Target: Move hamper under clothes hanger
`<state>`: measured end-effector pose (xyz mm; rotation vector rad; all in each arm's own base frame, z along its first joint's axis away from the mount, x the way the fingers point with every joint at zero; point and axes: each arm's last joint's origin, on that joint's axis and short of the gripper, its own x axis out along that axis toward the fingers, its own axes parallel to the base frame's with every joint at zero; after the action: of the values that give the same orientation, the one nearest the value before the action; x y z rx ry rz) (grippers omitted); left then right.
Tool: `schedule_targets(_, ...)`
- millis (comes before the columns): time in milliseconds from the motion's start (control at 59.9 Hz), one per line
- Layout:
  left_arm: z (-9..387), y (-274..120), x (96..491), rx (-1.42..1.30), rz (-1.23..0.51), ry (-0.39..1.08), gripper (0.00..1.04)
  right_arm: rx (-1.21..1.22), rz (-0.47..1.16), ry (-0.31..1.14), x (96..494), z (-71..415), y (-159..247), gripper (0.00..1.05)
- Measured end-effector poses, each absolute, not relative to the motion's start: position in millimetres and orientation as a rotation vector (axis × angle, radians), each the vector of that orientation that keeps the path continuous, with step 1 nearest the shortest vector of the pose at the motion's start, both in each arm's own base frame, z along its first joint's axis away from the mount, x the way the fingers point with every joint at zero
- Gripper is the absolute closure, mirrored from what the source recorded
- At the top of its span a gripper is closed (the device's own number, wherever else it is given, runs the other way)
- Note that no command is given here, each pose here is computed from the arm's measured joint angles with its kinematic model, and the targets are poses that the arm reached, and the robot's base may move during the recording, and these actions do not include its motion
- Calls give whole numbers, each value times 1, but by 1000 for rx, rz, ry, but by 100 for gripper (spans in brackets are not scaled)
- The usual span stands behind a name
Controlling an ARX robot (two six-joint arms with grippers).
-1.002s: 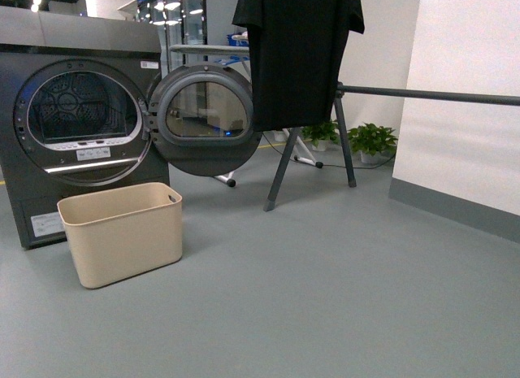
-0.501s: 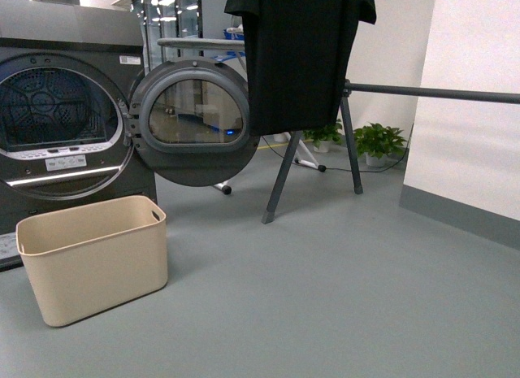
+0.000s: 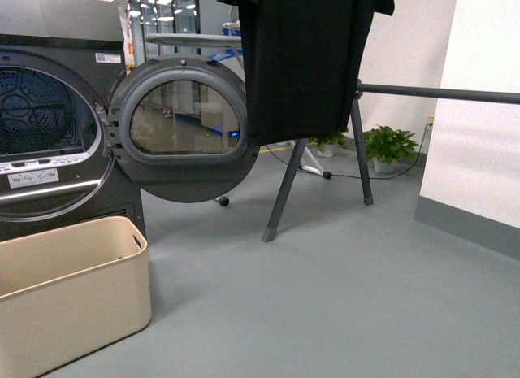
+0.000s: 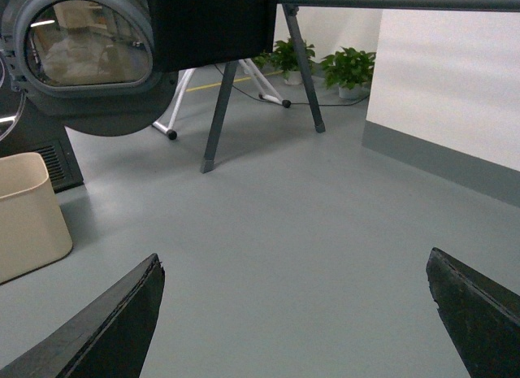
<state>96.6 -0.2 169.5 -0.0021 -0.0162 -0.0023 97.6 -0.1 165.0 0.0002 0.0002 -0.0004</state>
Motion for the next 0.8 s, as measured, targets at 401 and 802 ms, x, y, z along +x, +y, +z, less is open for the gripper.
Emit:
schedule_targets(401,170,0,97,-2,-2,-16,7,0,0,0,98,165,0,8)
schedule_targets(802,170,0,97,-2,-2,-16,7,0,-1,0,98,165,0,8)
